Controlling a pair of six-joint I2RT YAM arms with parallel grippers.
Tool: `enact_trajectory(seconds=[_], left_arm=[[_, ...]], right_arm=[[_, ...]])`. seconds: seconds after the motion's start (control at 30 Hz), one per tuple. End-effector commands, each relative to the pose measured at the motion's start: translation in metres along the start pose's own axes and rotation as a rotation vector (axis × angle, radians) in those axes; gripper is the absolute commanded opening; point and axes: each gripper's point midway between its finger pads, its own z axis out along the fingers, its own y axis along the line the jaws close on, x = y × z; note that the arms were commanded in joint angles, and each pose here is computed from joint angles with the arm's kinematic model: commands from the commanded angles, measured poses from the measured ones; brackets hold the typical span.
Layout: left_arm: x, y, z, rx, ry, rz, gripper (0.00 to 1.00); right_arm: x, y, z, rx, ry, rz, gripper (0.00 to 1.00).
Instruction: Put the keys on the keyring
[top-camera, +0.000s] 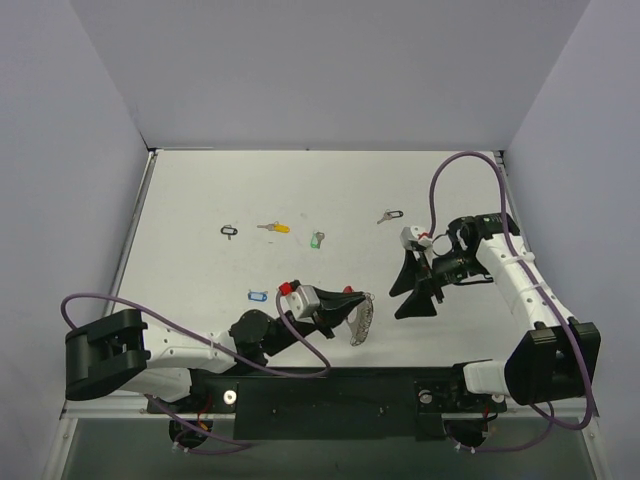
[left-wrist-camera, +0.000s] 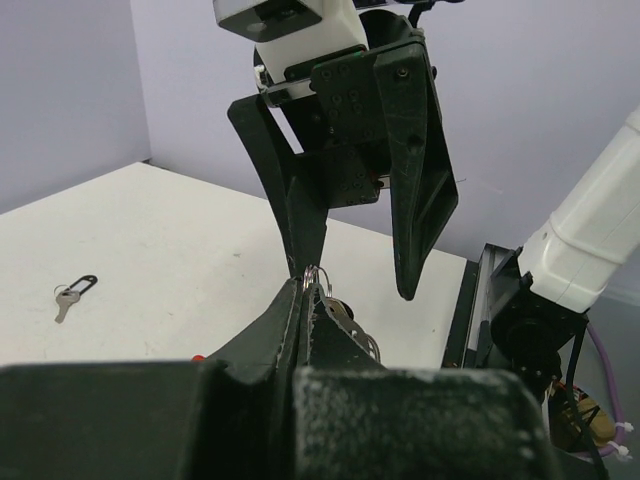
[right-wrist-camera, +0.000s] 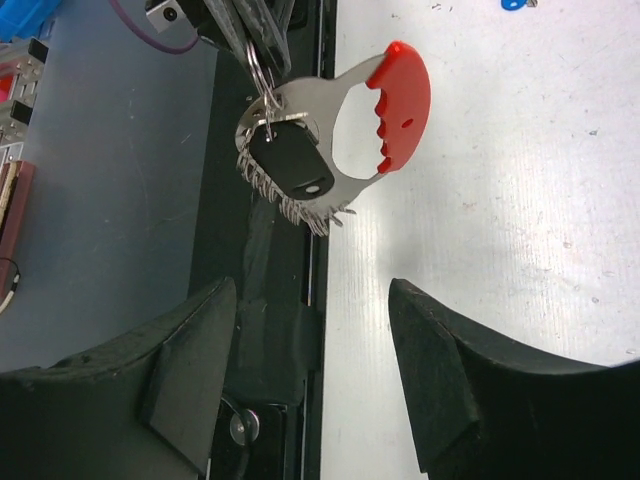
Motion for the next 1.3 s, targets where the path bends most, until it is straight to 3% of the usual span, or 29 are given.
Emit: enact_trajectory(seconds=[0.0,1.27], left_arm=[[-0.032,0.004,0.004,-0.006,-0.101,0.0,0.0],[-0.03,0.016,-0.002,-0.03,-0.108,-0.066,0.0]], right_arm=[[-0.008,0.029,-0.005,-0.047,-0.011,0.106,0.58],[-0.007,0.027,-0.008,-0.002,-0.071,0.099,0.59]])
